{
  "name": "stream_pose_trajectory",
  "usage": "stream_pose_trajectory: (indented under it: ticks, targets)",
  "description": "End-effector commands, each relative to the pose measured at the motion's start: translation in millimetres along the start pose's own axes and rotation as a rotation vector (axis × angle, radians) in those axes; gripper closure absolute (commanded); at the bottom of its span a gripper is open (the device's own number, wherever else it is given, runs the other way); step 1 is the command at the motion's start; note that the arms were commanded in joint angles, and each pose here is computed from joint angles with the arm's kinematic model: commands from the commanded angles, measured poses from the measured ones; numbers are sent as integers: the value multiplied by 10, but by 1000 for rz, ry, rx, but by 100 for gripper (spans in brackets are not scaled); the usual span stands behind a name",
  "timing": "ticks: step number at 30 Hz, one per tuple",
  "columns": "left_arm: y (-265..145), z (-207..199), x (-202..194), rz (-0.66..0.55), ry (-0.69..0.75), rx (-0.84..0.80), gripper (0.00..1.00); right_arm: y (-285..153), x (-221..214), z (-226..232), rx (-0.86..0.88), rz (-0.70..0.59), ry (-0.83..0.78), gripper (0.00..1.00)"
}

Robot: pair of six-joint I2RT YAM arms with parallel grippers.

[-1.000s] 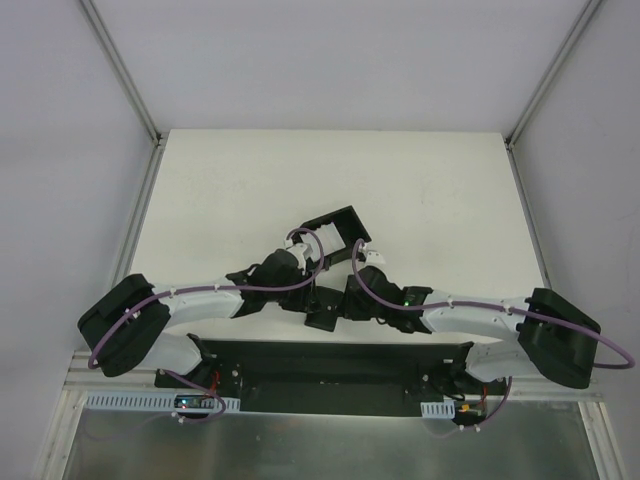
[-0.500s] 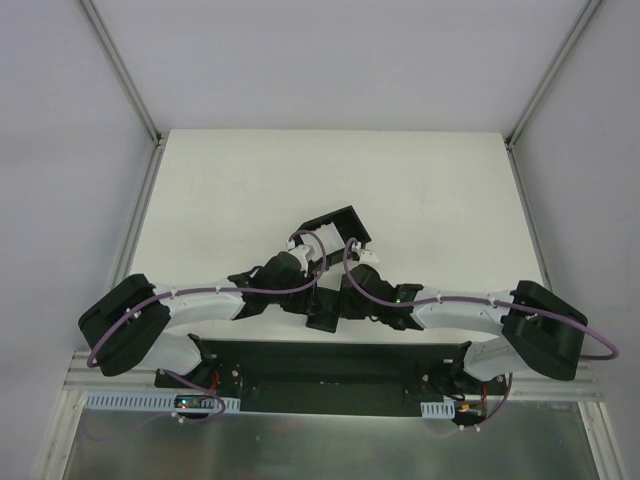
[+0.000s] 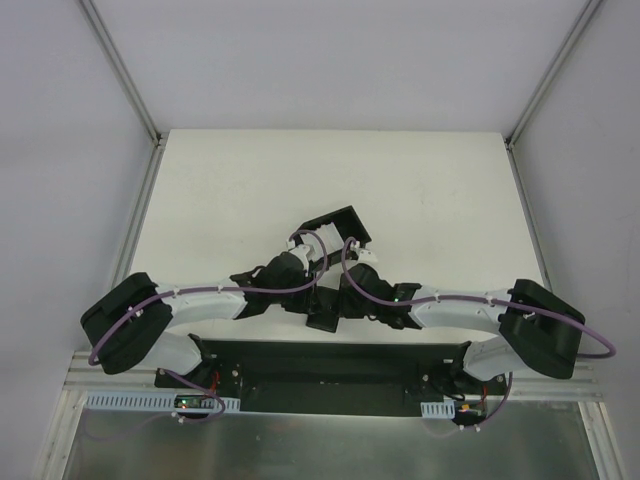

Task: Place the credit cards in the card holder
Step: Close the card holder at the center of the board.

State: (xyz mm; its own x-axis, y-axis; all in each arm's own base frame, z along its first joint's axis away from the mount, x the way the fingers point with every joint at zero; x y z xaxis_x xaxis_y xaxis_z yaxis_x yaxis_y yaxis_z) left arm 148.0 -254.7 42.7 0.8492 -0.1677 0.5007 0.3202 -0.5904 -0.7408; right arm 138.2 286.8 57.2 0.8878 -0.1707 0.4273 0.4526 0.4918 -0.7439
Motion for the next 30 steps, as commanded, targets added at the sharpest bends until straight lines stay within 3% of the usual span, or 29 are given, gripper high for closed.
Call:
stream_pose_trajectory:
  ticks: [1,7,10,14,21,23,26,30]
  targets:
    - [20,202,-490,188,-1,93,68,-34,63,211,68,-23,3,80]
    - [19,183,-472,179,-7,94,67,-62,71,208,66,-28,4,81]
    - [22,189,-472,178,-7,97,61,-49,56,209,56,-15,-10,81]
    - [7,157,-448,168,-5,86,62,-36,51,208,65,-17,-1,81]
    - [10,163,-438,162,4,91,89,-25,36,186,52,-12,-1,81]
    - [8,159,-424,159,6,90,91,-37,49,174,48,-21,-4,80]
    - [2,144,-408,155,6,85,84,-36,56,139,30,-25,-8,79]
    - [-16,130,-380,144,15,83,68,-48,48,117,17,-24,-13,79]
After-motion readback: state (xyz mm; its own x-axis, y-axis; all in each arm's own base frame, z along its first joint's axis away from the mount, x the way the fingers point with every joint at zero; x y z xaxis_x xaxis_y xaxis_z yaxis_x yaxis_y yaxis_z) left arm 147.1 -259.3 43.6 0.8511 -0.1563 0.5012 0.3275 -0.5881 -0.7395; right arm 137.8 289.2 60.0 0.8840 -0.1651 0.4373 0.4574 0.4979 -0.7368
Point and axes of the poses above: each gripper's point midway between its finger pads, its own y axis out along the fingers, its own z axis along the line the jaws close on, x = y × z, the point moved 3 cm from there along -y, back along the fingers, and after that the axes turned 7 degrees about y, right-handed, at the moved point
